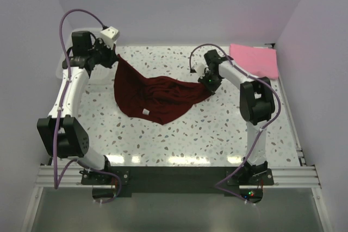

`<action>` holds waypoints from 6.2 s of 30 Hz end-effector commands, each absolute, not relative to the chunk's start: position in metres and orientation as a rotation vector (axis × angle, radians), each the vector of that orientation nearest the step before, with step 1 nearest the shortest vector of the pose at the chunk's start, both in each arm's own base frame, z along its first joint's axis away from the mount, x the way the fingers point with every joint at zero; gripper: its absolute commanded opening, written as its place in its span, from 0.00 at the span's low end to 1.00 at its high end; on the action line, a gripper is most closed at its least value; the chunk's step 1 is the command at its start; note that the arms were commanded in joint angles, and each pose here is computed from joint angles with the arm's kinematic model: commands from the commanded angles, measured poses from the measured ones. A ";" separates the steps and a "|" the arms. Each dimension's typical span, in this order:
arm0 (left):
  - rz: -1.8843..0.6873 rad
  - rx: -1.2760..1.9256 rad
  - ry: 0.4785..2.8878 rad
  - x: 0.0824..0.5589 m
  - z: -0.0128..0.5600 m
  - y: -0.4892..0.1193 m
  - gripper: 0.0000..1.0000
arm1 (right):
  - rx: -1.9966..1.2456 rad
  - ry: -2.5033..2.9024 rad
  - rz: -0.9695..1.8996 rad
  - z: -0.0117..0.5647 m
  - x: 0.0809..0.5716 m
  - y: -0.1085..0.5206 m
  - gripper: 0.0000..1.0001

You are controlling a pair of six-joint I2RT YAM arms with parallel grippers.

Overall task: Fold and stack the t-shirts
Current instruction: Flatten the tshirt out

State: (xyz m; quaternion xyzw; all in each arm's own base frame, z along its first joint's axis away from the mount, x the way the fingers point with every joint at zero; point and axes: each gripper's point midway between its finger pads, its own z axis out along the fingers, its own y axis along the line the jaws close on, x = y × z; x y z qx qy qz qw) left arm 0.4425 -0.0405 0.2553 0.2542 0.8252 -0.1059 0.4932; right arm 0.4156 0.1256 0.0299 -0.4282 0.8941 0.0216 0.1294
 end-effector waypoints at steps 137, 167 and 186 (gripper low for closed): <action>-0.229 1.553 2.254 0.275 0.017 -0.141 0.05 | -1.248 2.864 0.134 0.028 0.255 0.007 0.42; -0.705 1.958 1.728 0.143 0.084 -0.279 0.14 | -1.310 2.837 0.057 0.035 0.265 -0.002 0.43; -0.335 1.647 2.207 0.243 0.018 -0.207 0.16 | -1.290 2.820 0.028 0.044 0.268 -0.003 0.43</action>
